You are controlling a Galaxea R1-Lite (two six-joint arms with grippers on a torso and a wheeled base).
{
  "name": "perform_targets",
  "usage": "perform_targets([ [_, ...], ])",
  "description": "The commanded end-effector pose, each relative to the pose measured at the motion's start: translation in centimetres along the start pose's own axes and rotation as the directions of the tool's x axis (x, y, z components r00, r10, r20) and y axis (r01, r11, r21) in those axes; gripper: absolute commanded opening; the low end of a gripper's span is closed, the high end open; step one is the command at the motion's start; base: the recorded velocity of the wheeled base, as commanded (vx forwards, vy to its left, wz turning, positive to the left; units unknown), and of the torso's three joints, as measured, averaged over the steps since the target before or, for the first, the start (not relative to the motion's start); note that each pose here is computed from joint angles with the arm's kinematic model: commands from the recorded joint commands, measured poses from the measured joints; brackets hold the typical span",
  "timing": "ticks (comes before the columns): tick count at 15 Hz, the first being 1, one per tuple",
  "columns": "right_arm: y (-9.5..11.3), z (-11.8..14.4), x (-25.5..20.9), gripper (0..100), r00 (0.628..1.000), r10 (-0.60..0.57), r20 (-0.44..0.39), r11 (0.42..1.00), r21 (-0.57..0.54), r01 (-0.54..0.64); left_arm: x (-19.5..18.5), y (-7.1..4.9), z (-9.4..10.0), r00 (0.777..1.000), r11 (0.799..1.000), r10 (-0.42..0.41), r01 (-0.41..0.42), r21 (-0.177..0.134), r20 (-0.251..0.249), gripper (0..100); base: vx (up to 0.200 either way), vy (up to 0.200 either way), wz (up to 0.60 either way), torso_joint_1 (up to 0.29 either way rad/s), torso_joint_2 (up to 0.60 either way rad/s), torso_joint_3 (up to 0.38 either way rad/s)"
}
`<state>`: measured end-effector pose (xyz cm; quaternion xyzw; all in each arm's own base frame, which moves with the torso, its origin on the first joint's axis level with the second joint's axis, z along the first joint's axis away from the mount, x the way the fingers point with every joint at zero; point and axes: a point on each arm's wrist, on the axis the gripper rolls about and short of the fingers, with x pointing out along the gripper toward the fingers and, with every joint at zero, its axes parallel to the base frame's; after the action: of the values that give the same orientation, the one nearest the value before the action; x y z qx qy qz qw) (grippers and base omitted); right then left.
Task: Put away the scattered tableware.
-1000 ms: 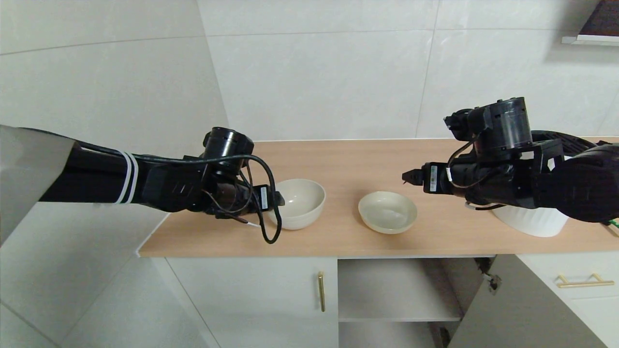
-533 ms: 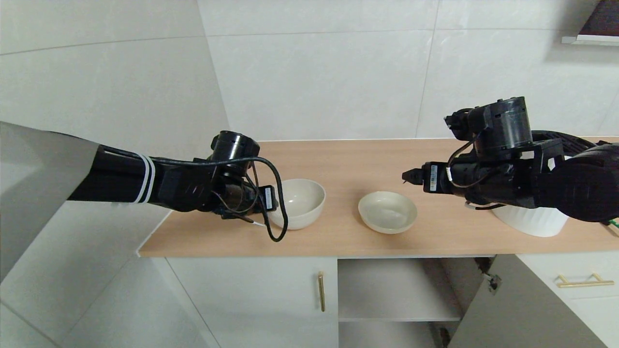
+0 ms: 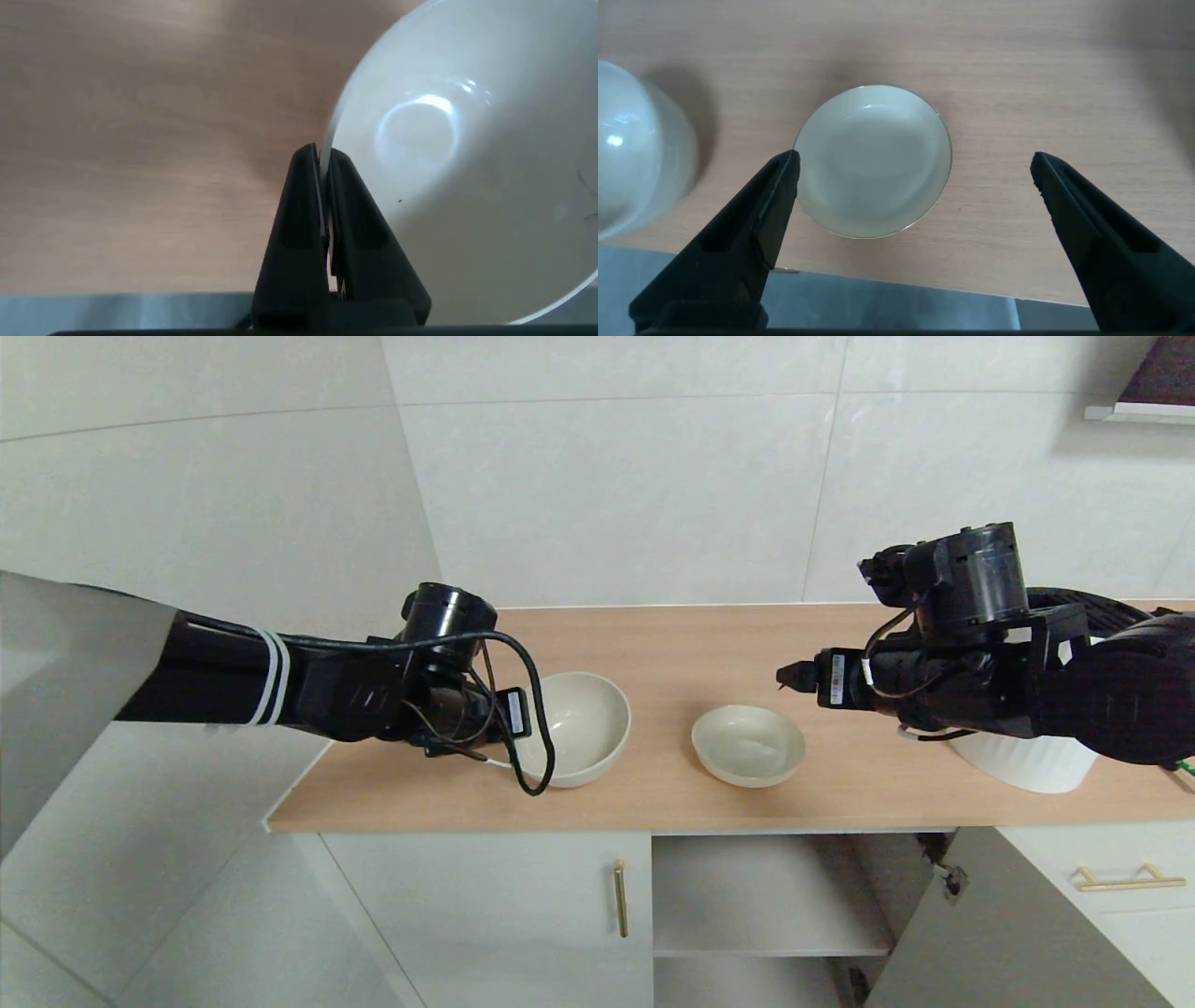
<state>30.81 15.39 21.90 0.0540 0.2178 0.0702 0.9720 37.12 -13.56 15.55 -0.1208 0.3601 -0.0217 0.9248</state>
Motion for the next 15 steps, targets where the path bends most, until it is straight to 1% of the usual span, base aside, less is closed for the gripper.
perform_targets([
  [1, 0.0, -0.2, 0.2, 100, 1.000, -0.002, -0.007, 1.000, -0.004, 0.002, -3.7, 0.1, 1.0, 0.998, 0.999, -0.029, 0.030, -0.020, 0.062, 0, 0.000, 0.000, 0.00, 0.000, 0.00, 0.000],
  [2, 0.1, -0.3, 0.4, 100, 1.000, -0.003, -0.012, 1.000, -0.007, 0.003, -4.7, 0.2, 1.1, 0.996, 0.999, -0.037, 0.039, -0.022, 0.077, 0, 0.000, 0.000, 0.00, 0.000, 0.00, 0.000],
  [3, 0.1, -0.8, 1.2, 100, 0.999, -0.013, -0.030, 1.000, -0.012, 0.013, -7.2, 0.5, 1.4, 0.992, 0.998, -0.054, 0.057, -0.024, 0.114, 0, 0.000, 0.000, 0.00, 0.000, 0.00, 0.000],
  [5, 0.0, -1.7, 2.9, 100, 0.997, -0.033, -0.068, 0.999, -0.023, 0.031, -10.0, 0.8, 1.7, 0.984, 0.996, -0.077, 0.083, -0.027, 0.161, 0, 0.000, 0.000, 0.00, 0.000, 0.00, 0.000],
  [6, -0.2, -2.1, 3.9, 100, 0.995, -0.059, -0.084, 0.998, -0.029, 0.057, -10.8, 0.8, 1.8, 0.980, 0.995, -0.085, 0.091, -0.028, 0.177, 0, 0.000, 0.000, 0.00, 0.000, 0.00, 0.000],
  [7, -0.6, -3.1, 5.5, 100, 0.988, -0.113, -0.107, 0.993, -0.040, 0.109, -11.4, 0.9, 1.9, 0.977, 0.995, -0.091, 0.098, -0.027, 0.191, 0, 0.000, 0.000, 0.00, 0.000, 0.00, 0.000],
  [8, -0.8, -3.7, 6.7, 100, 0.982, -0.143, -0.123, 0.989, -0.046, 0.138, -11.8, 0.9, 2.0, 0.975, 0.994, -0.094, 0.102, -0.028, 0.199, 0, 0.000, 0.000, 0.00, 0.000, 0.00, 0.000],
  [12, -1.7, -5.7, 9.2, 100, 0.966, -0.183, -0.184, 0.983, -0.062, 0.174, -12.0, 1.0, 2.0, 0.974, 0.994, -0.095, 0.103, -0.028, 0.204, 0, 0.000, 0.000, 0.00, 0.000, 0.00, 0.000],
  [15, -1.9, -6.1, 10.0, 100, 0.962, -0.192, -0.193, 0.981, -0.062, 0.184, -12.1, 1.0, 2.0, 0.974, 0.994, -0.095, 0.103, -0.028, 0.205, 0, 0.000, 0.000, 0.00, 0.000, 0.00, 0.000],
])
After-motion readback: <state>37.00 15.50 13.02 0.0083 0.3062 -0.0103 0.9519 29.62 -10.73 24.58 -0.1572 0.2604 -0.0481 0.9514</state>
